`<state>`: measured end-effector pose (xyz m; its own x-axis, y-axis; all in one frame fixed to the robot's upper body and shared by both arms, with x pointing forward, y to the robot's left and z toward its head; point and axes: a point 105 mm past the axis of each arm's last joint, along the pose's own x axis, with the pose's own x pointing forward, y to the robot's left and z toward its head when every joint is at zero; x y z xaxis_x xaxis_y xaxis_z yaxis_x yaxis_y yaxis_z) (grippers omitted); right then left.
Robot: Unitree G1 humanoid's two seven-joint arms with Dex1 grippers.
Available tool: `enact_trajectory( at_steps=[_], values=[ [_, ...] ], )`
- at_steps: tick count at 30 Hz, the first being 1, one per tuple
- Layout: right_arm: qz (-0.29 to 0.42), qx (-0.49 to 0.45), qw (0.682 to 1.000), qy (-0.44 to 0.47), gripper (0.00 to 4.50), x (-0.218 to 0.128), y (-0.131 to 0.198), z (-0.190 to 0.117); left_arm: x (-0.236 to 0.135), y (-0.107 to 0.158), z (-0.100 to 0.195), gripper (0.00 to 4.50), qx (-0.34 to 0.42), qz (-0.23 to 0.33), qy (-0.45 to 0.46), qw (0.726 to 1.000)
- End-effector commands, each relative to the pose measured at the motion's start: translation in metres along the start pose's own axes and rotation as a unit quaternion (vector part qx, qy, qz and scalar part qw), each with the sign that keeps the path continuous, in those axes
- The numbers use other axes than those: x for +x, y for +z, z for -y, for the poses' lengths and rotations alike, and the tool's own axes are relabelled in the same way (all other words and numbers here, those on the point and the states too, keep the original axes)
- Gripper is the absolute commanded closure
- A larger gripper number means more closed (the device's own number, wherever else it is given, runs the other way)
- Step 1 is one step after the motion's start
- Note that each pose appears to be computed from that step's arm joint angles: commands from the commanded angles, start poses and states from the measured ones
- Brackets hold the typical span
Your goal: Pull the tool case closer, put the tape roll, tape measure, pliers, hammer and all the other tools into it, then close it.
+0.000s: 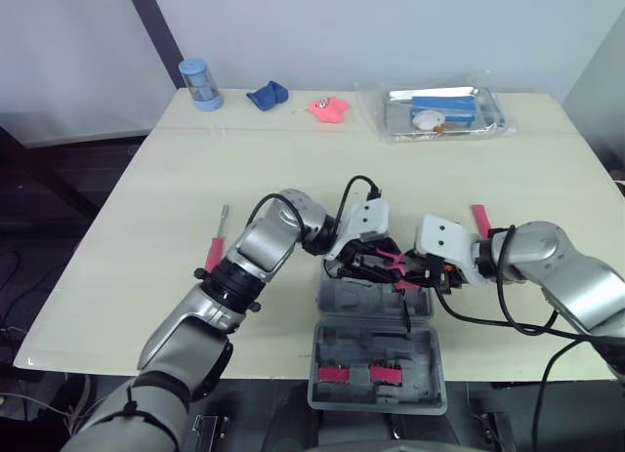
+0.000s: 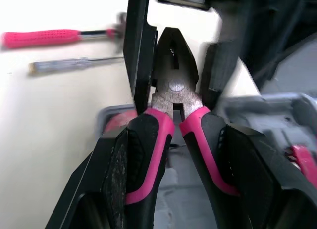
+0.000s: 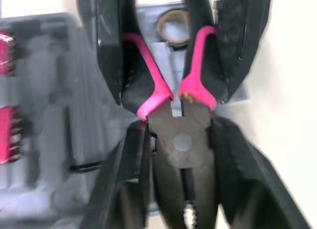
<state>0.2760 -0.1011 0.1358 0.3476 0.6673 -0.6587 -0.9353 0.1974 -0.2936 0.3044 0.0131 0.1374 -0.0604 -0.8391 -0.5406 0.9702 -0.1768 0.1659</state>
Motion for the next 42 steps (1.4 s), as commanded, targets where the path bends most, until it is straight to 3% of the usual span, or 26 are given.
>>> enact_trajectory(
  at_steps=[1, 9, 11, 14, 23, 28, 32, 42],
  values=[
    [0.01, -0.014, 1.0, -0.018, 3.46, -0.005, 0.008, 0.005, -0.004, 0.009, -0.004, 2.05, 0.01, 0.019, 0.016, 1.0],
    [0.006, -0.021, 1.0, -0.017, 3.46, -0.005, 0.008, 0.005, -0.008, 0.004, 0.0, 2.05, 0.007, 0.021, 0.011, 1.0],
    [0.006, -0.02, 1.0, -0.017, 3.46, -0.005, 0.008, 0.006, -0.012, 0.003, 0.001, 1.03, 0.004, 0.029, 0.011, 1.0],
    [0.004, -0.018, 1.0, -0.018, 3.46, -0.007, 0.008, 0.006, -0.021, 0.001, 0.006, 0.04, 0.002, 0.038, 0.008, 0.999],
    [-0.024, -0.011, 1.0, 0.003, 3.46, -0.006, 0.001, -0.001, -0.07, -0.011, 0.036, 0.04, -0.008, 0.091, -0.006, 0.996],
    [-0.055, -0.023, 0.998, 0.017, 3.46, -0.002, -0.002, -0.004, -0.109, -0.039, 0.059, 0.04, -0.014, 0.068, 0.025, 0.997],
    [-0.083, -0.04, 0.995, 0.033, 3.46, 0.002, -0.006, -0.006, -0.129, -0.04, 0.077, 0.04, -0.028, 0.093, 0.044, 0.994],
    [-0.125, -0.055, 0.99, 0.045, 3.46, 0.019, -0.004, -0.002, -0.168, -0.047, 0.102, 0.04, -0.047, 0.072, 0.089, 0.992]
  ],
)
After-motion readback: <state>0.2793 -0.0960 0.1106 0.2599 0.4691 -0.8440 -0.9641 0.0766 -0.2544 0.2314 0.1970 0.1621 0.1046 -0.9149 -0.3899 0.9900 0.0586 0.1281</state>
